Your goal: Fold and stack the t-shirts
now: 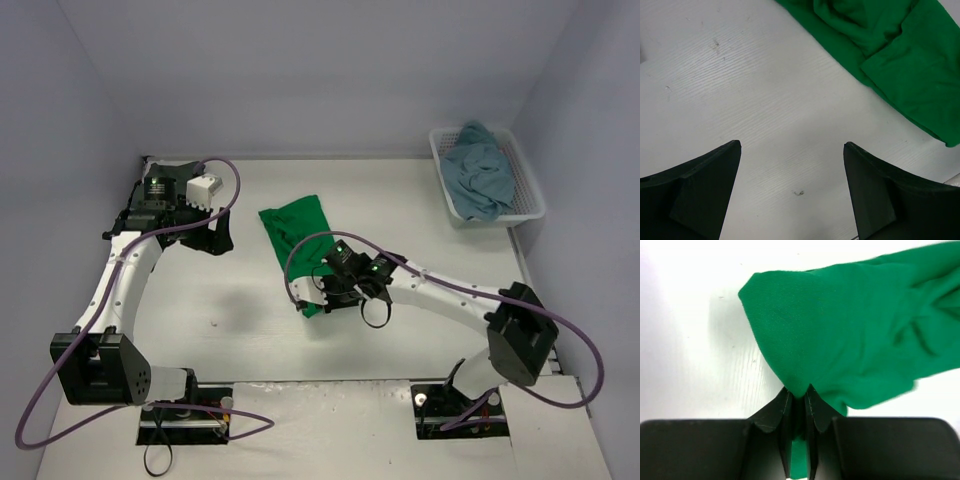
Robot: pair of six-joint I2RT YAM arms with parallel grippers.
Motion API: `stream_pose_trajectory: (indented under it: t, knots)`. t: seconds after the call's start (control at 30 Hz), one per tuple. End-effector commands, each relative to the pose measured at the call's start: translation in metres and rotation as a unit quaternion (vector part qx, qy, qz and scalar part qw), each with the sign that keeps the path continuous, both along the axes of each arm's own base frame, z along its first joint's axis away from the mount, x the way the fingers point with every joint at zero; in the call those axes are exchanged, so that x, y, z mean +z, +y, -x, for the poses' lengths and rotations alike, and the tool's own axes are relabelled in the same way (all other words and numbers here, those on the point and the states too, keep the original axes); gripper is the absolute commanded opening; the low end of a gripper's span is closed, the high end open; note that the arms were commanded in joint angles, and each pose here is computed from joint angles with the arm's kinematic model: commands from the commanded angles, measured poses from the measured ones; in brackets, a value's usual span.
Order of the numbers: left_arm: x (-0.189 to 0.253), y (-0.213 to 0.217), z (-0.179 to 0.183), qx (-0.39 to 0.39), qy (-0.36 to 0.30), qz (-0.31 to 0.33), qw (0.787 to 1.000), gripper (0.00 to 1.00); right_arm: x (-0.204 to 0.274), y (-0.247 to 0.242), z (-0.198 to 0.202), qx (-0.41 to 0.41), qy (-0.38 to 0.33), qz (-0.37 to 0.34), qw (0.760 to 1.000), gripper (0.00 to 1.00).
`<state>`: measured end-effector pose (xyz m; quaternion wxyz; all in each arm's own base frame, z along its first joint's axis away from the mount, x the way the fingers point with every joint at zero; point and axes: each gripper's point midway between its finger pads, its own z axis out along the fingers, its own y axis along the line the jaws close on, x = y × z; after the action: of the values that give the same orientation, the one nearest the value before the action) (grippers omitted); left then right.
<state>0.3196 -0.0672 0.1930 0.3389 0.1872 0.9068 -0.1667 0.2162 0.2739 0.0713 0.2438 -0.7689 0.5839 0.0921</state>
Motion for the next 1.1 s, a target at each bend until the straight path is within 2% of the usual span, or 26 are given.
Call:
stream_pose_trajectory:
  t: [0.0,0.2,0.43,0.83,1.07]
  knots:
    - [0.029,-0.005,-0.010,-0.007,-0.039,0.014,0.999,0.78,0.048,0.004,0.017,0.027,-0.006,-0.038,0.999,0.00]
    - [0.031,-0.006,-0.009,-0.007,-0.040,0.015,0.999,0.77,0.080,0.002,0.027,0.045,-0.040,-0.069,0.996,0.00]
    - [0.027,-0.008,-0.009,-0.011,-0.031,0.021,0.999,0.77,0.107,0.014,0.018,0.052,-0.066,-0.097,0.992,0.00]
    - [0.020,-0.010,-0.013,-0.014,-0.022,0.028,0.999,0.77,0.123,0.044,-0.059,0.058,-0.077,-0.123,0.988,0.00]
    - [0.007,-0.017,-0.031,-0.028,0.008,0.044,0.999,0.78,0.122,0.055,-0.092,0.064,-0.083,-0.126,0.986,0.00]
